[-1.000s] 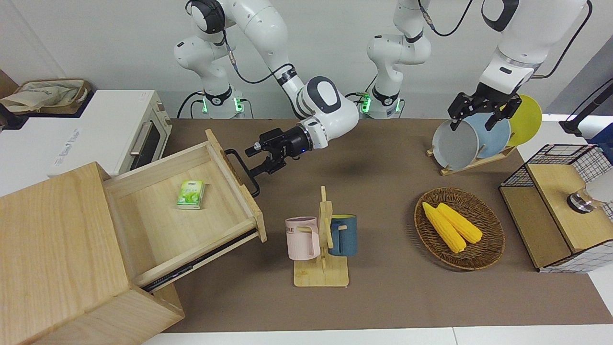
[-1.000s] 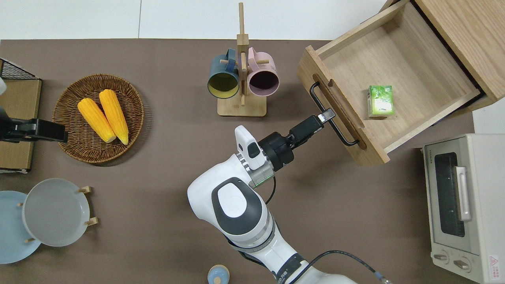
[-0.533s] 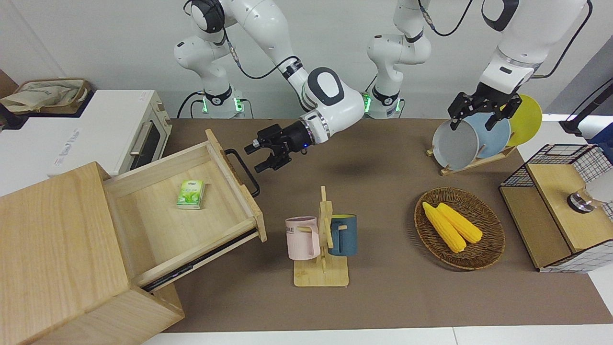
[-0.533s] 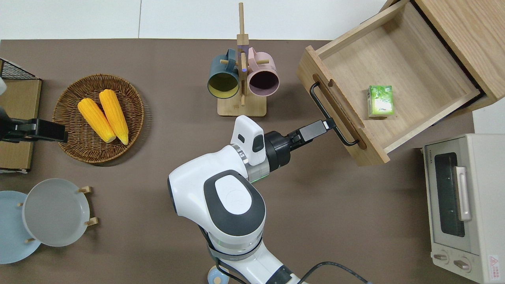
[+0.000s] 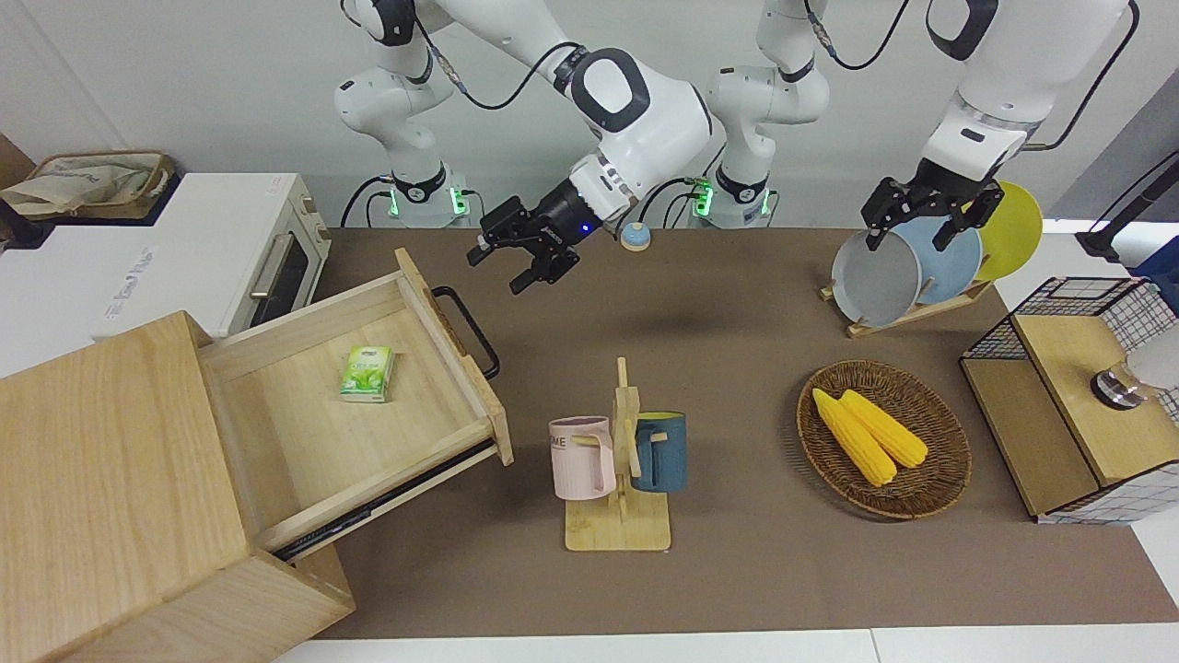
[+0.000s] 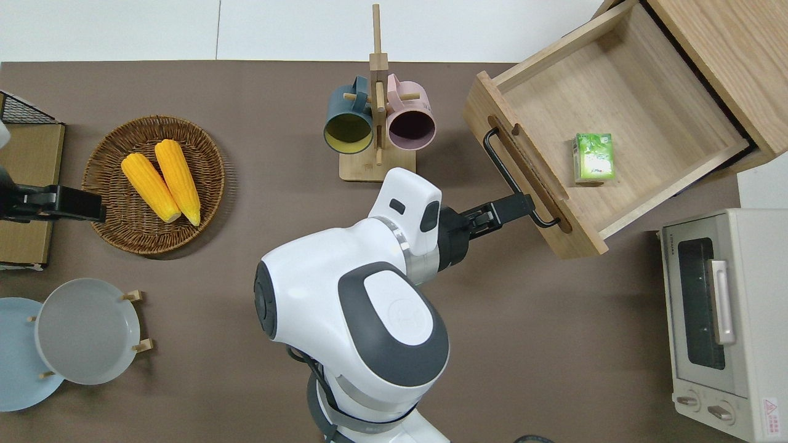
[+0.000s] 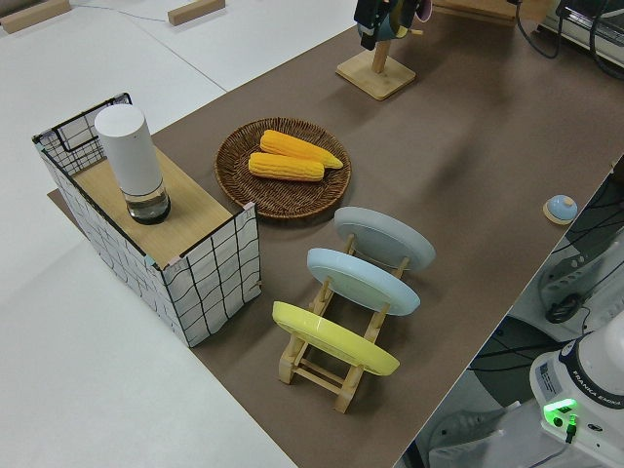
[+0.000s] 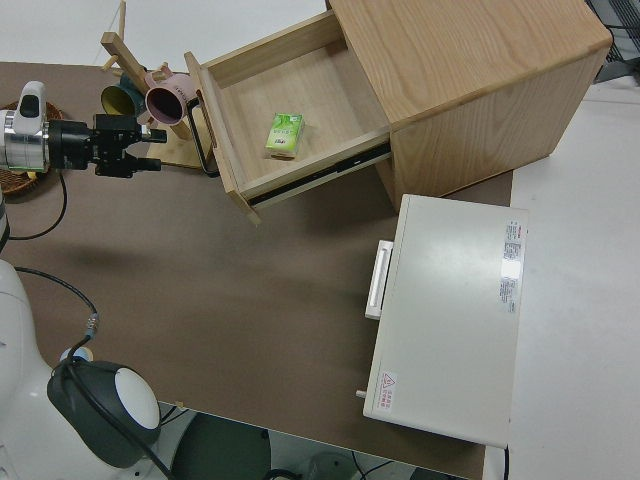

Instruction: Slide drawer open with right arm

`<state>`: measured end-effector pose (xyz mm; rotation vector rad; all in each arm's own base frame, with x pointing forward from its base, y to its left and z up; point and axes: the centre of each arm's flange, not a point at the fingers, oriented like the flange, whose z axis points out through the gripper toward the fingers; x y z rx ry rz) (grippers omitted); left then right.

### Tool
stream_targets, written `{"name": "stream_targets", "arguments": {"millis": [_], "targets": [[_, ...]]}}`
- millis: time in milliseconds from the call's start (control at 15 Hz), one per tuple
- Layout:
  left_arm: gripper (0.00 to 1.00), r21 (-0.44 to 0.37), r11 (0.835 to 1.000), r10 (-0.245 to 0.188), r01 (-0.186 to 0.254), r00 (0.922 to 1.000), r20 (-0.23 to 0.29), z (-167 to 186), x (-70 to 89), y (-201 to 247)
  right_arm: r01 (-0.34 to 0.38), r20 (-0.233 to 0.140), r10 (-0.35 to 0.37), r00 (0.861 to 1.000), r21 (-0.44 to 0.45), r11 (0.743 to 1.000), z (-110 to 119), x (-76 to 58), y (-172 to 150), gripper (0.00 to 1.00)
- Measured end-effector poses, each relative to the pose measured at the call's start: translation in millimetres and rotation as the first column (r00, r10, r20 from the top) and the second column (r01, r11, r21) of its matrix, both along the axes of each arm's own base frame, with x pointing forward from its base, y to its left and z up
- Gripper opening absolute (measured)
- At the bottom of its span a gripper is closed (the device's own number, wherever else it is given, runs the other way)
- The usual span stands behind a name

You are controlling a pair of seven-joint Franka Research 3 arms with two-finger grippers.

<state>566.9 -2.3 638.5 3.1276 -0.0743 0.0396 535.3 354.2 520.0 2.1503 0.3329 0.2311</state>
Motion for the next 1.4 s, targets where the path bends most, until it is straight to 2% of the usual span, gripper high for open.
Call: {"name": "stream_targets", "arguments": {"millis": [267, 467, 667, 867, 1200, 1400], "targets": [[1.0, 0.0, 1.0, 0.0, 0.0, 1.0, 0.0, 0, 0.0, 0, 0.015, -0.052, -0.009, 0.999, 0.12, 0.993, 32, 0.0, -11, 0.98], [1.0, 0.0, 1.0, 0.0, 0.0, 1.0, 0.0, 0, 0.0, 0, 0.051, -0.099, -0.027, 0.995, 0.247, 0.968, 53, 5.7, -34, 0.99], [0.99, 0.0, 1.0, 0.0, 0.0, 1.0, 0.0, 0, 0.0, 0, 0.097, -0.144, -0.045, 0.989, 0.38, 0.92, 76, 14.7, -70, 0.98], [1.0, 0.0, 1.0, 0.0, 0.0, 1.0, 0.0, 0, 0.0, 0, 0.147, -0.175, -0.071, 0.982, 0.471, 0.87, 93, 21.5, -106, 0.99], [1.0, 0.0, 1.0, 0.0, 0.0, 1.0, 0.0, 0, 0.0, 0, 0.197, -0.237, -0.07, 0.969, 0.57, 0.798, 103, 32.6, -151, 0.99], [1.0, 0.0, 1.0, 0.0, 0.0, 1.0, 0.0, 0, 0.0, 0, 0.24, -0.277, -0.074, 0.958, 0.634, 0.735, 108, 41.2, -191, 0.99]]}}
